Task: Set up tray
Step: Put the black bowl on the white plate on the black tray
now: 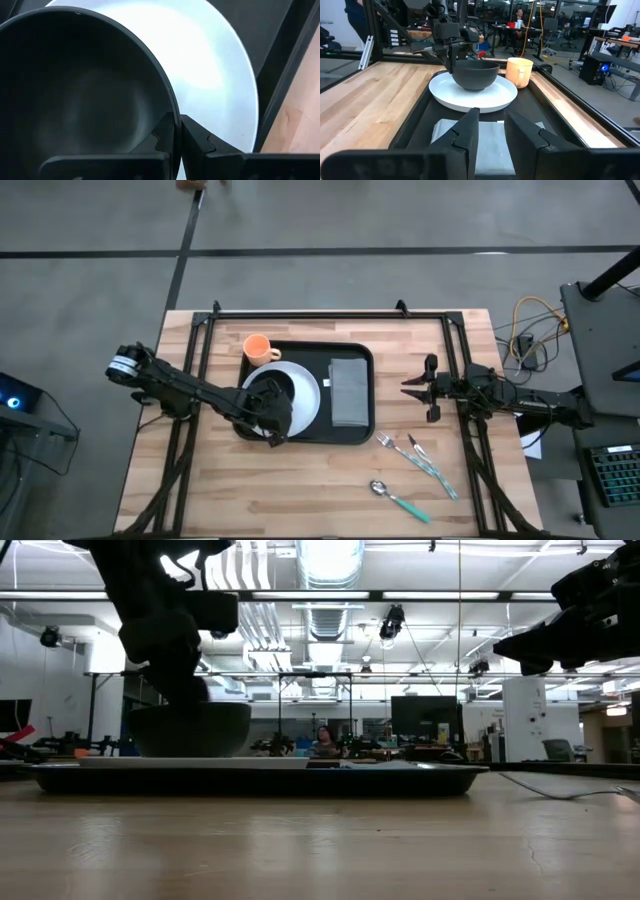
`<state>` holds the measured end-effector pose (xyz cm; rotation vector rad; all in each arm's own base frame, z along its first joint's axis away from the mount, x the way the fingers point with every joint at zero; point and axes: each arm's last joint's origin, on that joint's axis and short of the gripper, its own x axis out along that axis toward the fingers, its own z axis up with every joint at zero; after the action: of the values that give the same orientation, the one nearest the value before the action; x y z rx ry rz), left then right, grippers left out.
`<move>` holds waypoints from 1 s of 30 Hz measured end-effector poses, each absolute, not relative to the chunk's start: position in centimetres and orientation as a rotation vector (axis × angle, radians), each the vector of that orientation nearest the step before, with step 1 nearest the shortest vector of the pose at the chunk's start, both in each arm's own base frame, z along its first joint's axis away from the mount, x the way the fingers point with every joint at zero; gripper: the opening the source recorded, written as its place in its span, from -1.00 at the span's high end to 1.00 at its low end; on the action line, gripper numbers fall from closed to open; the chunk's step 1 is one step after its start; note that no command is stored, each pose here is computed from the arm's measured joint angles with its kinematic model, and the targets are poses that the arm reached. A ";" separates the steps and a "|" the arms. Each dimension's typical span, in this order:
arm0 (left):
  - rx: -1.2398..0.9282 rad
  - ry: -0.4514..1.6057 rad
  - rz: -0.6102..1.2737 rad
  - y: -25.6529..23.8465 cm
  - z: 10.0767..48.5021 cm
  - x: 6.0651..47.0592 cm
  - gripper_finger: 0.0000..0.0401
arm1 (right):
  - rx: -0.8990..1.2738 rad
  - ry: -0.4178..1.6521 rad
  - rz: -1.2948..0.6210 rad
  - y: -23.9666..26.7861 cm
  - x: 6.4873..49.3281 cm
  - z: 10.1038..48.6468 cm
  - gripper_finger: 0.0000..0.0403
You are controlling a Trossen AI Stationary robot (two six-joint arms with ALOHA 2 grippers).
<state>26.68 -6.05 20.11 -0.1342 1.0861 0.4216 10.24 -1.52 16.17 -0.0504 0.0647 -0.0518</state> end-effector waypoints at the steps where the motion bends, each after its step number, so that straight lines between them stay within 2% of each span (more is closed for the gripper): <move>1: -0.135 1.089 0.424 -6.0 20.0 26.6 1.00 | -0.050 0.065 -0.051 -1.5 10.2 16.2 0.58; 7: -0.145 1.083 0.433 -6.0 19.8 26.6 0.98 | -0.050 0.065 -0.052 -1.5 10.2 16.2 0.59; 17: -0.163 1.039 0.425 -6.1 19.9 27.0 0.78 | -0.050 0.065 -0.052 -1.5 10.2 16.2 0.66; 30: -0.154 0.997 0.428 -6.1 20.5 27.4 0.68 | -0.050 0.065 -0.051 -1.5 10.2 16.2 0.59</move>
<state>27.40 -6.12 20.48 -0.1544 0.9969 0.4283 10.24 -1.52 16.17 -0.0501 0.0647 -0.0515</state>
